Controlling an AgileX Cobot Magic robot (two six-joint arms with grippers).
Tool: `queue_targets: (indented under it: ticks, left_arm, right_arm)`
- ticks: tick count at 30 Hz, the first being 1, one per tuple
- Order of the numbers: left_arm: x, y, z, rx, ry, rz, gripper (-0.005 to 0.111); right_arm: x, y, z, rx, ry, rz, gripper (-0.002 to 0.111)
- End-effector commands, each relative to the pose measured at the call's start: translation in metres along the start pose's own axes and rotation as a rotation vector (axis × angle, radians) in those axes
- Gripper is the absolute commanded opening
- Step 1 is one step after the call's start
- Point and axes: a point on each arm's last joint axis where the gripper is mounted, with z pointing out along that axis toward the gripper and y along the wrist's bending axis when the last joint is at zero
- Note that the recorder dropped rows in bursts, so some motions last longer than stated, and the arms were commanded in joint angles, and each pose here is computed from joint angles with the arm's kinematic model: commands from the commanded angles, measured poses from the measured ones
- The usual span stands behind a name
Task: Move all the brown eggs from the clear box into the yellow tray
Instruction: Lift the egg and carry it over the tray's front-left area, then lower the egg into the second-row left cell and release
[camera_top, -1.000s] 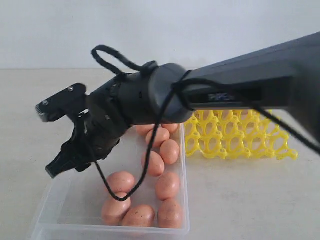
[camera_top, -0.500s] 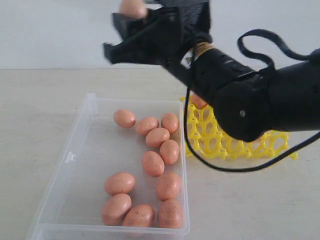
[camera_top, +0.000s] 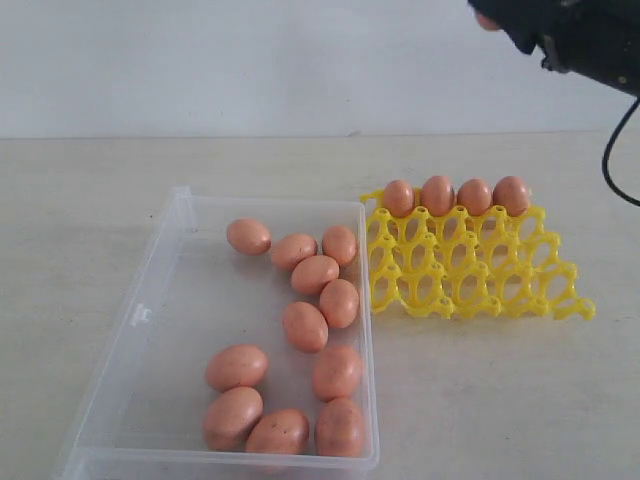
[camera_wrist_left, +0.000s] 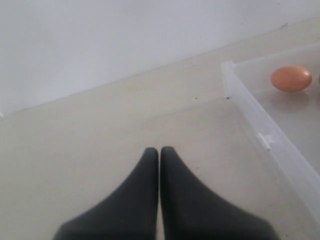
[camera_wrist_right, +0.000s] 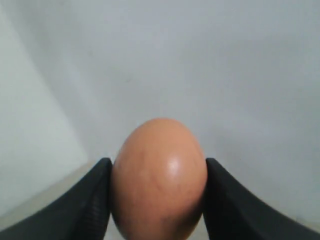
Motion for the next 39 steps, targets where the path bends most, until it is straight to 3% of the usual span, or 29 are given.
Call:
queue_targets:
  ticks: [1,3,8,13,21,25,32,39]
  left_arm:
    - [0.001,0.0,0.0,0.002,0.0,0.002,0.001]
    - [0.001,0.0,0.0,0.002,0.0,0.002,0.001]
    - [0.001,-0.001,0.0,0.013,0.001,-0.101,0.001]
    - [0.001,-0.001,0.0,0.013,0.001,-0.186,0.001]
    - [0.001,-0.001,0.0,0.013,0.002,-0.318,0.001]
    - [0.001,-0.001,0.0,0.013,0.002,-0.318,0.001]
    - [0.001,-0.001,0.0,0.012,0.002,-0.306,0.001]
    - [0.001,-0.001,0.0,0.011,0.002,-0.304,0.001]
  right_arm:
    - [0.036,0.004,-0.008,-0.202,0.321,0.014,0.0]
    - [0.055,0.003,-0.001,-0.206,0.409,0.005,0.0]
    - [0.094,-0.01,0.019,-0.035,0.529,-0.047,0.0]
    - [0.113,-0.013,0.025,0.012,0.59,-0.047,0.0]
    - [0.109,-0.01,0.036,0.036,0.499,-0.115,0.0]
    - [0.115,-0.016,0.039,0.116,0.531,-0.238,0.0]
    - [0.124,-0.014,0.039,0.058,0.558,-0.249,0.0]
    - [0.134,-0.03,0.051,0.071,0.548,-0.23,0.0]
